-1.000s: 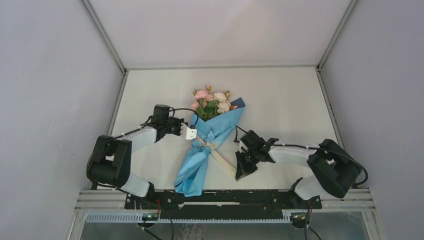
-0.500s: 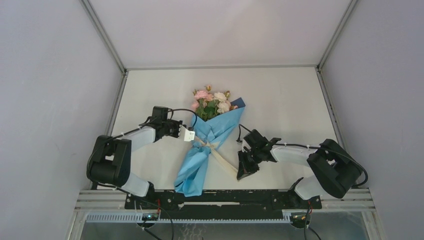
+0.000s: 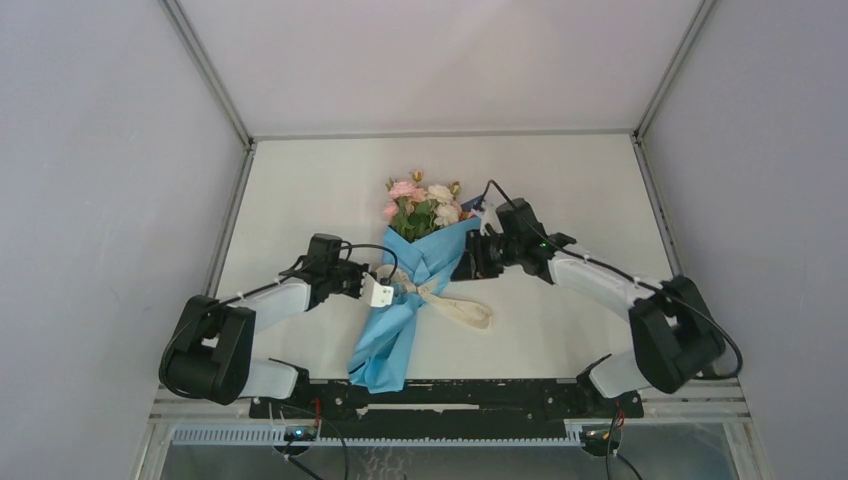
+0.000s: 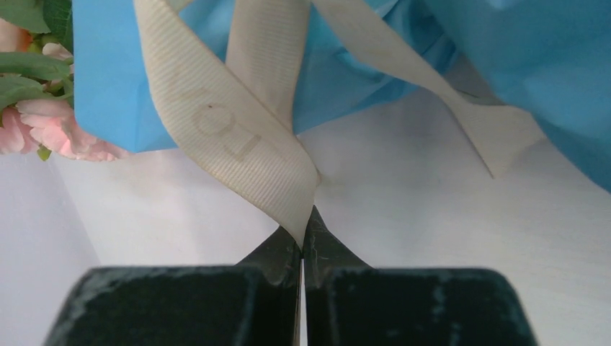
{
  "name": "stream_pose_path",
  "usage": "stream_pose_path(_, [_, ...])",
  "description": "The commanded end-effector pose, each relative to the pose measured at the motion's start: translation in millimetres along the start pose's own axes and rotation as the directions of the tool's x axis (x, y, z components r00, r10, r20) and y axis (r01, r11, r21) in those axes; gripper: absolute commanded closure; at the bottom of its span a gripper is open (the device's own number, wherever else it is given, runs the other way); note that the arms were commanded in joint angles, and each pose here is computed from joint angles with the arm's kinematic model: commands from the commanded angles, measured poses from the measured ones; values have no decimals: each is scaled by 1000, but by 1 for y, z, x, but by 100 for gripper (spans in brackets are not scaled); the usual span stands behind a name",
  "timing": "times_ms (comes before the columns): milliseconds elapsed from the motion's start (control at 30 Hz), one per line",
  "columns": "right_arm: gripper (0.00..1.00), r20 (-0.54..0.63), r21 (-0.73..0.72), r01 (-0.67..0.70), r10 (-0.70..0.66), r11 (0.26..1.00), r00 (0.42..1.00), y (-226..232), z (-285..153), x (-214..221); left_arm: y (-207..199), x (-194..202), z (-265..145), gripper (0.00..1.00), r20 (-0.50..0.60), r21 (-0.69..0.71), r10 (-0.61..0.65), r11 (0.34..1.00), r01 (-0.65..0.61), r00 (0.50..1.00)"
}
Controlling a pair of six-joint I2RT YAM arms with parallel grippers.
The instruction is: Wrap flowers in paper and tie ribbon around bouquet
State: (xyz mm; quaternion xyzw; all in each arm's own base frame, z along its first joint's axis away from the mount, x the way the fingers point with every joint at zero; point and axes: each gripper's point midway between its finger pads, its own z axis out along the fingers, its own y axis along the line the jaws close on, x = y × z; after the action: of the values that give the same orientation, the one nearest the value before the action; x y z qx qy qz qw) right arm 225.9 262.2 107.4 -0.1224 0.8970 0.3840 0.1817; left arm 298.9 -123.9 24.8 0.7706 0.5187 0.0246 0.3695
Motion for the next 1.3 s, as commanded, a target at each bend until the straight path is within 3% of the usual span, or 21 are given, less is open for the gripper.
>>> stream_pose_path(0, [62, 67, -96, 30, -23, 995, 997, 18, 29, -37, 21, -6, -6, 100, 10, -75, 0, 997, 0, 1000])
stream_pose_path(433, [57, 13, -161, 6, -4, 987, 1000, 16, 72, -39, 19, -6, -4, 100, 16, -68, 5, 998, -4, 1000])
stream_pose_path(700, [60, -32, -219, -2, -5, 976, 999, 26, 75, -33, 26, -6, -5, 100, 13, -90, 17, 996, -16, 1000])
stream_pose_path(767, [65, -36, -236, 1, -10, 972, 999, 28, 75, -33, 28, -7, -5, 100, 16, -97, 22, 995, -20, 1000])
stream_pose_path(900, [96, -49, -273, 0, -14, 962, 999, 35, 72, -31, 28, -6, -5, 100, 12, -99, 22, 995, -21, 1000])
stream_pose_path(933, [100, -50, -276, 1, -16, 961, 999, 36, 70, -31, 28, -6, -5, 100, 10, -99, 22, 995, -21, 1000])
stream_pose_path(1267, [100, -12, -148, 29, -31, 989, 999, 23, 16, -28, 23, -5, -5, 100, 6, -88, 35, 996, -34, 999])
